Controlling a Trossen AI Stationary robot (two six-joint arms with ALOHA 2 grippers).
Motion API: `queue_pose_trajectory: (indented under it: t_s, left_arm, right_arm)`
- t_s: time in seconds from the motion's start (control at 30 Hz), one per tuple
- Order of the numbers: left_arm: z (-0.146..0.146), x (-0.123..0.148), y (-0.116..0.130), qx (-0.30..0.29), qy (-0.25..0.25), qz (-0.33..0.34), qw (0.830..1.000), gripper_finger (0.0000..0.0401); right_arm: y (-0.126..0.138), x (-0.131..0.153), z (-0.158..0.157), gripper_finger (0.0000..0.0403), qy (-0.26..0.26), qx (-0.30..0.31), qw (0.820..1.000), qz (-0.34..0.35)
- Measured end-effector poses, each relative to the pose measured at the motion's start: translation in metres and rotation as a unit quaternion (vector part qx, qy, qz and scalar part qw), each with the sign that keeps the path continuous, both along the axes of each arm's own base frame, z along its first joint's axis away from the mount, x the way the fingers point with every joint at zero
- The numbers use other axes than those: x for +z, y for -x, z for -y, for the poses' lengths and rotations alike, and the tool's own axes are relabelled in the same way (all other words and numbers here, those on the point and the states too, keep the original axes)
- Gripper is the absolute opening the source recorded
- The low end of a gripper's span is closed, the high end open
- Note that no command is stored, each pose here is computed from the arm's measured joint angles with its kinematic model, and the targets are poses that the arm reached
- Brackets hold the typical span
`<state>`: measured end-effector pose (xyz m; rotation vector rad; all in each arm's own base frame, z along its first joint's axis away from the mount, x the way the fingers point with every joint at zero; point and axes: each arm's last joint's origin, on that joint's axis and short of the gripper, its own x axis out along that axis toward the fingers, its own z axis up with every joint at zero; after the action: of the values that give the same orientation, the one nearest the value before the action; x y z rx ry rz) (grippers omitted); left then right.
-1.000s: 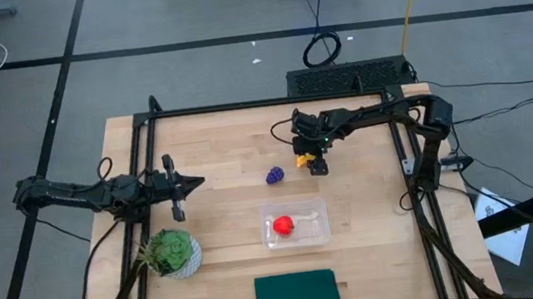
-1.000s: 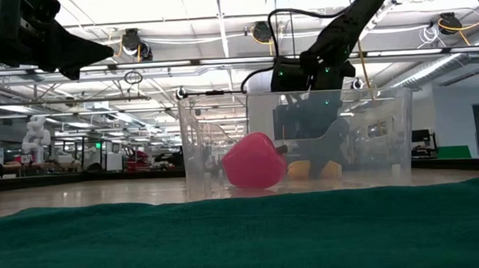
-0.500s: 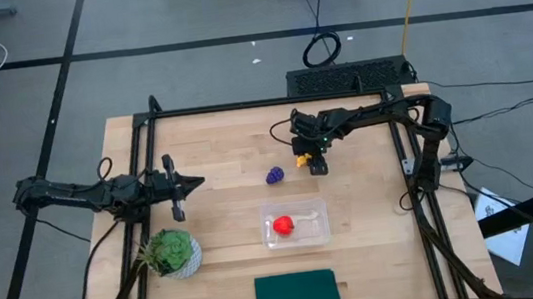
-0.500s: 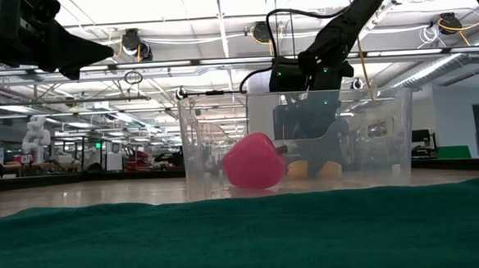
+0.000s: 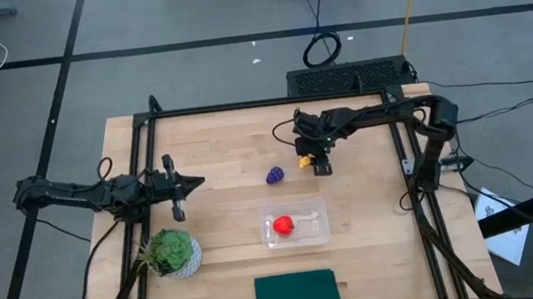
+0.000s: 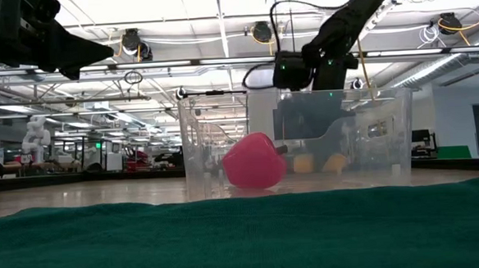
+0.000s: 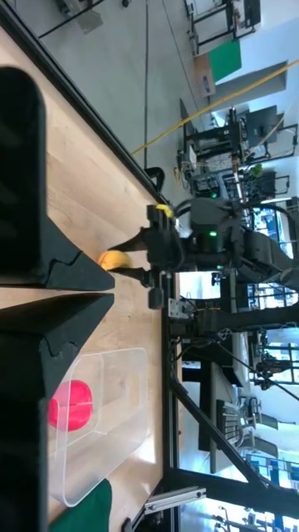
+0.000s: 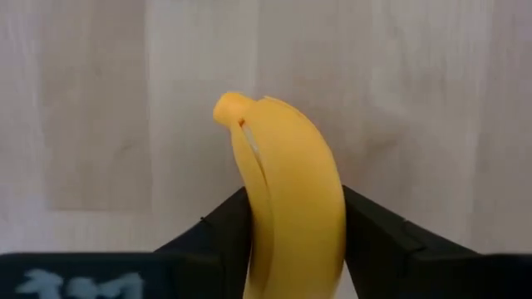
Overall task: Pick and placing Produce into tupperware
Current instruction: Put the banana into the transparent bin
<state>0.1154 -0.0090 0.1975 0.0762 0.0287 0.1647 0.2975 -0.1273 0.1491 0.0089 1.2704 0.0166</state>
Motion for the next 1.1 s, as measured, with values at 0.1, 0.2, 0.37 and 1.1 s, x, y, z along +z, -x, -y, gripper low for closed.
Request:
queue_pose_trajectory:
  t_s: [0.1, 0.2, 0.37, 1.1]
  left_arm:
    - [0.000, 0.000, 0.000, 0.000, 0.000, 0.000, 1.000, 0.0021]
    - [0.000, 0.000, 0.000, 0.000, 0.000, 0.000, 1.000, 0.0021]
    - [0.000, 0.000, 0.000, 0.000, 0.000, 0.000, 1.000, 0.0021]
    - [0.000, 0.000, 0.000, 0.000, 0.000, 0.000, 1.000, 0.0021]
  right_arm:
    - [0.000, 0.010, 0.000, 0.0155, 0.004, -0.001, 1.000, 0.008]
    - [-0.002, 0.017, 0.001, 0.0149, 0.001, -0.010, 1.000, 0.010]
    - [-0.008, 0.027, 0.000, 0.0141, 0.006, -0.004, 1.000, 0.021]
    - [-0.033, 0.066, -0.024, 0.0147, -0.037, 0.043, 0.997, 0.059]
